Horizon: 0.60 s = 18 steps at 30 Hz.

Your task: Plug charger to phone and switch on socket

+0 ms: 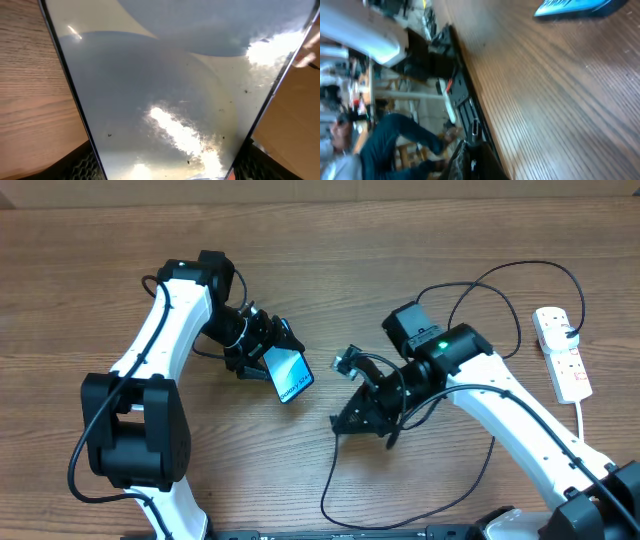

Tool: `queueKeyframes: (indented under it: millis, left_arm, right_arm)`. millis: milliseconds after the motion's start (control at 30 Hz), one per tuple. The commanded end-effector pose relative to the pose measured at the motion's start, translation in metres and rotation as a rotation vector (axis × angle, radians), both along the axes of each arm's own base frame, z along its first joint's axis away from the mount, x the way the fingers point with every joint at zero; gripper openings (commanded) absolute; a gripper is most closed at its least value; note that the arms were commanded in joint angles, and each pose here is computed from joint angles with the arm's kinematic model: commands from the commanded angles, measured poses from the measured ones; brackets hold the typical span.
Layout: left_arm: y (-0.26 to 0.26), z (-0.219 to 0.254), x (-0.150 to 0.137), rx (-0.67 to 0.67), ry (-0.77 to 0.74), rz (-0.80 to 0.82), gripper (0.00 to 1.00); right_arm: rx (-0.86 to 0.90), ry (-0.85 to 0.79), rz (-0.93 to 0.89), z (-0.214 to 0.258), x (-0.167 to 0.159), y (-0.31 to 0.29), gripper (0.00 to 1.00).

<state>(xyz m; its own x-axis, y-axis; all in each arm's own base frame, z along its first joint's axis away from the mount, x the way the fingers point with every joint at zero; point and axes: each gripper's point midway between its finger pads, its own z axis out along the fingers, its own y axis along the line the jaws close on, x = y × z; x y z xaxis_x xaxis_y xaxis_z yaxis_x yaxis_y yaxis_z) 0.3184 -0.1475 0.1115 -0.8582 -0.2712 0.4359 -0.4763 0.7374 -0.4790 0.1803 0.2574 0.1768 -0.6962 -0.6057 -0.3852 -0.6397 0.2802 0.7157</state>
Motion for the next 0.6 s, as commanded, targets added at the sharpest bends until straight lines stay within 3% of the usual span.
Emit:
queueKeyframes:
  millis: [0,167,367,567]
  left_arm:
    - [0.007,0.003,-0.001,0.070,-0.031,-0.008,0.04]
    - [0.011,0.000,0.000,0.087,-0.076,-0.063,0.04]
    - [0.022,-0.007,0.002,0.157,-0.089,-0.072,0.04]
    - [0.026,-0.009,0.002,0.187,-0.092,-0.077,0.04]
  right_arm:
    - [-0.080,0.158,-0.153,-0.005,0.007,0.005,0.04]
    - [-0.203,0.215,-0.251,-0.024,0.015,-0.002,0.04]
    - [-0.606,0.099,-0.494,-0.075,0.048,-0.059,0.04]
    - [-0.873,0.106,-0.719,-0.105,0.069,-0.112,0.04]
